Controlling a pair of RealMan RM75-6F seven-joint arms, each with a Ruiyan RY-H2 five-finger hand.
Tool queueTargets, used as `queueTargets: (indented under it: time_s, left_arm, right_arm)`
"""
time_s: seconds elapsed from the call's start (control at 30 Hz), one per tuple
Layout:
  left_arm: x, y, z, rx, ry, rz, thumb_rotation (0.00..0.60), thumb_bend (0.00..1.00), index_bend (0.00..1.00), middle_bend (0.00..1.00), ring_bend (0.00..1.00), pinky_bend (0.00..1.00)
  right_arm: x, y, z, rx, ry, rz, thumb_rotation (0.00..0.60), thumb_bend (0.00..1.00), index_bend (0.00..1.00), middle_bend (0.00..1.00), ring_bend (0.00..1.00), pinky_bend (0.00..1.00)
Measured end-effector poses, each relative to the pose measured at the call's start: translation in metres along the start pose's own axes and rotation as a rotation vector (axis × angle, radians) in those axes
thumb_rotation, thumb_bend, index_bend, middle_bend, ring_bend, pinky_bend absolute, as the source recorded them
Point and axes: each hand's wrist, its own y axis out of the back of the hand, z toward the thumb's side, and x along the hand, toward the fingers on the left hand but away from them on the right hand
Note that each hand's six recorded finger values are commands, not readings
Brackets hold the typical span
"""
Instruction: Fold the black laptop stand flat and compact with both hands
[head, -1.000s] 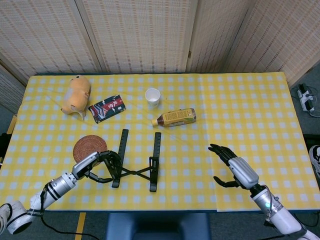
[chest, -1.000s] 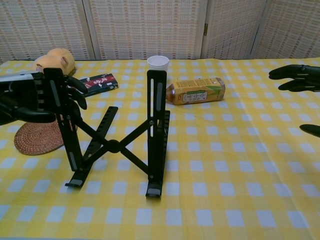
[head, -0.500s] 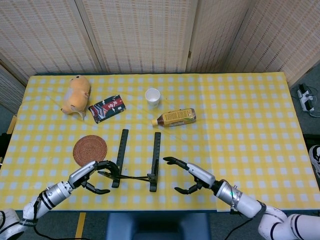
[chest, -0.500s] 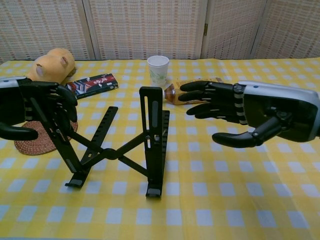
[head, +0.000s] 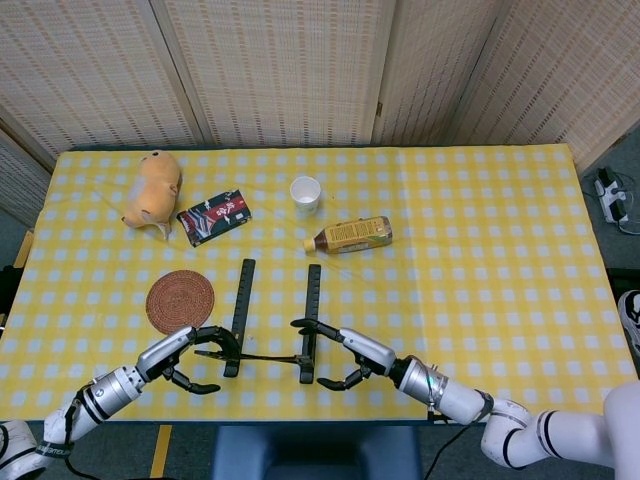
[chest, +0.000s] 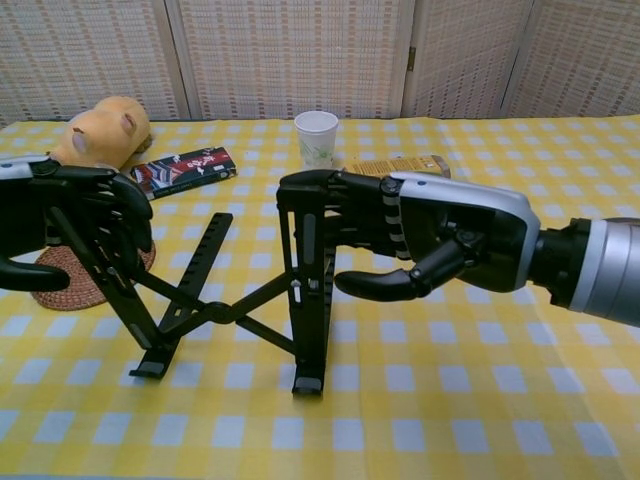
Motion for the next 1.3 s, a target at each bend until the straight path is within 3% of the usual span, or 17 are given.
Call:
queueTargets:
  time_s: [0.67,0.93,1.3]
  left_arm:
    - [0.007,0.0,0.001,0.004,0.009,0.009,0.6,0.22,0.36,0.43,0.41,0.33]
    - [0.008,0.001,0.0,0.018,0.011,0.021,0.6,0.22,0.34,0.38,0.27,0.33]
    - [0.005,0.007,-0.003,0.081,0.012,0.063,0.6,0.22,0.29,0.29,0.18,0.26]
  right_arm:
    - [-0.006,-0.014,-0.035,-0.407,-0.105,0.021,0.6,0.39,0.03,0.11,0.11,0.0]
    - [-0.003,-0.019,-0.044,-0.593,-0.162,0.015,0.6,0.39,0.03,0.11,0.1,0.0]
    - [-0.001,-0.027,-0.051,-0.681,-0.196,0.019,0.6,0.39,0.03,0.11,0.1,0.0]
